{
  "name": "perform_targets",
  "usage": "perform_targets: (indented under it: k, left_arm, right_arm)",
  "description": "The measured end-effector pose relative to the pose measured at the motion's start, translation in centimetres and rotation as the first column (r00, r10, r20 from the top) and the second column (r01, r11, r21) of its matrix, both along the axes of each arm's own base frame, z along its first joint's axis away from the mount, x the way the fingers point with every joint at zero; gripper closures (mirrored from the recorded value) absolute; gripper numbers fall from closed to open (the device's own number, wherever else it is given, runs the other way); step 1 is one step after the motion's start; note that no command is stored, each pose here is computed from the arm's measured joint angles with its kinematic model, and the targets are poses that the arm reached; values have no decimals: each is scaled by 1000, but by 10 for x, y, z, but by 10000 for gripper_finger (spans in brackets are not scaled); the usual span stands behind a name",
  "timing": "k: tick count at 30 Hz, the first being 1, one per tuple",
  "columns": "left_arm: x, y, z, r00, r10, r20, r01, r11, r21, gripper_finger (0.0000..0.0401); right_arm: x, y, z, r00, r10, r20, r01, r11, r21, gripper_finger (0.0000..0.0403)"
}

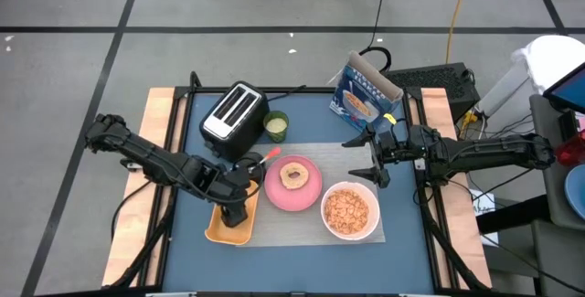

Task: Arrange a breakfast setting
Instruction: Put the red apple on the gray placemat

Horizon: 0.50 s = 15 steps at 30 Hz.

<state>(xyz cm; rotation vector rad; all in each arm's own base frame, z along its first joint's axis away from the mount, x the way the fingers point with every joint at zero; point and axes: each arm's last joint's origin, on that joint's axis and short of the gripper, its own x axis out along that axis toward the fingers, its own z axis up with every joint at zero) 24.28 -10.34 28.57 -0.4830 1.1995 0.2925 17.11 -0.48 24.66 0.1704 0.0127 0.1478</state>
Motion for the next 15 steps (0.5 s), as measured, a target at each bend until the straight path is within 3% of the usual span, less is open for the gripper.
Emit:
perform_targets:
  k: [8, 15]
  left_arm:
    - [0, 0, 0, 999, -32, -6, 31, 999, -7, 54]
    - [-1, -3, 0, 1000, -16, -13, 16, 999, -32, 39]
  right_arm:
    - [0, 0, 0, 1000, 0, 0, 0, 1000, 0, 5]
    - [0, 0, 0, 1000, 0, 0, 0, 1000, 0, 5]
